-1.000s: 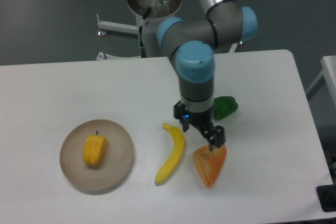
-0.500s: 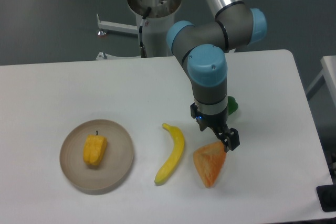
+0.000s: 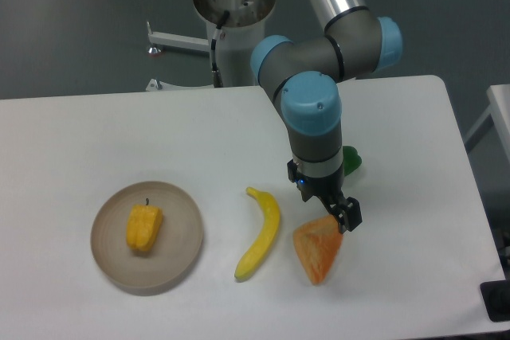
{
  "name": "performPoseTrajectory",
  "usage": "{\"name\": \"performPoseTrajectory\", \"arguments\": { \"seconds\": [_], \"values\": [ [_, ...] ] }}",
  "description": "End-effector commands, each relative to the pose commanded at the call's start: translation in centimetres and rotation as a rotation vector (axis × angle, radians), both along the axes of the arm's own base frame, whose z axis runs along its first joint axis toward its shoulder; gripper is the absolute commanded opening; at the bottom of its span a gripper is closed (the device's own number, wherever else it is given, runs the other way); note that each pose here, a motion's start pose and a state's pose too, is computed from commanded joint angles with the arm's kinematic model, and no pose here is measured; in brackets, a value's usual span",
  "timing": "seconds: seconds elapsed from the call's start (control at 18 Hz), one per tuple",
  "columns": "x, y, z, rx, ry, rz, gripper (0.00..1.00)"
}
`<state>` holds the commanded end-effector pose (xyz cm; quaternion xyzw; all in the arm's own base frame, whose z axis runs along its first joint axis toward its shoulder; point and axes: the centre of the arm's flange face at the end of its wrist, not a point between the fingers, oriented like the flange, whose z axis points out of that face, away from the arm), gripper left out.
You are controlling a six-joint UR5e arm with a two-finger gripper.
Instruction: Place the yellow pepper on the plate
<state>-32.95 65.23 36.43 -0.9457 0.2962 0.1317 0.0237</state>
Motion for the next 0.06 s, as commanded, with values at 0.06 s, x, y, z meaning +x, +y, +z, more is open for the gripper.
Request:
{"name": "performPoseTrajectory", "arguments": {
  "seconds": [0.06],
  "values": [
    [0.1, 0.05, 0.0, 0.0, 0.0, -0.002, 1.0]
  ]
}}
